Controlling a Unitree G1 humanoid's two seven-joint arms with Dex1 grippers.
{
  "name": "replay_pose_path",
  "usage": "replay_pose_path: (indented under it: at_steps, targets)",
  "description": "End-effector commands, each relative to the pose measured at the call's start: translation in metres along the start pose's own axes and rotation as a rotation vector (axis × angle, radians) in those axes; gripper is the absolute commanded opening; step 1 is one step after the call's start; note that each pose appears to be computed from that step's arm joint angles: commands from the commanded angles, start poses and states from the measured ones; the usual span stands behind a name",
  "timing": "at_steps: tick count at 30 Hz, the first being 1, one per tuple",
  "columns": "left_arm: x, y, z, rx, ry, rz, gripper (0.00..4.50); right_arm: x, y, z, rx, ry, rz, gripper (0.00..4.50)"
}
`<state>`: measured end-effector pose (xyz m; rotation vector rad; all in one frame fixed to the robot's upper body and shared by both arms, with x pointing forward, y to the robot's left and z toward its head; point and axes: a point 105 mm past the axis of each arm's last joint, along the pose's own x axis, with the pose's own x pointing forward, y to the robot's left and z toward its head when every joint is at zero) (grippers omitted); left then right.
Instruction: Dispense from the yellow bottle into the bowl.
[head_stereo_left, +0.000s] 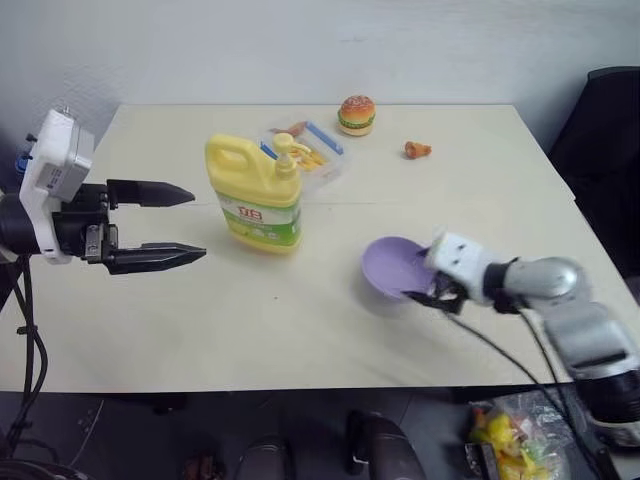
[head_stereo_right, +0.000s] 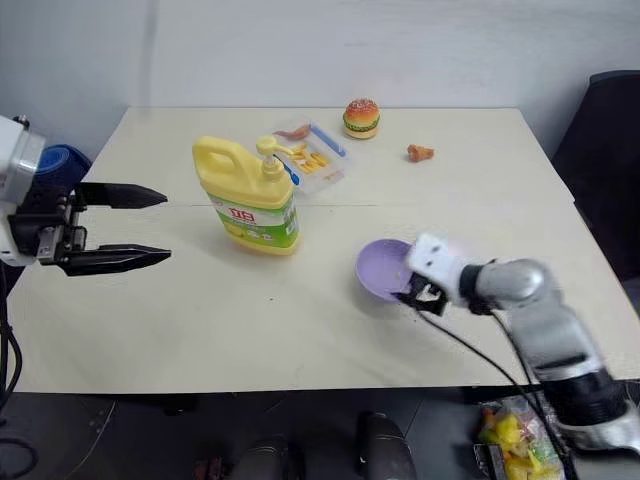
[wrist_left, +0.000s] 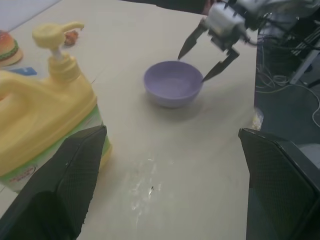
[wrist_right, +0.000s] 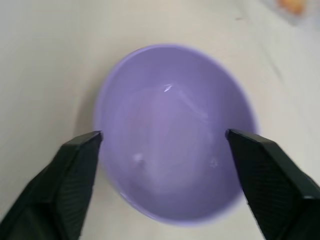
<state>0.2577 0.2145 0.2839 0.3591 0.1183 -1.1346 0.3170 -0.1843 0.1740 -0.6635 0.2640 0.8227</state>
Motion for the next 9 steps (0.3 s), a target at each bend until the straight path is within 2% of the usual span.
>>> replay_pose_path:
  at_steps: [1, 4, 9]
  targets:
    - [-0.019, 0.002, 0.013, 0.028, -0.032, 0.036, 4.5, -0.061, -0.015, 0.019, 0.169, -0.095, 0.045, 4.48]
    - [-0.034, 0.005, 0.018, 0.007, -0.052, 0.045, 4.5, -0.11, -0.022, 0.024, 0.228, -0.131, 0.096, 4.48]
    - [-0.044, 0.009, 0.019, 0.0, -0.053, 0.069, 4.5, -0.14, -0.031, 0.031, 0.287, -0.184, 0.086, 4.48]
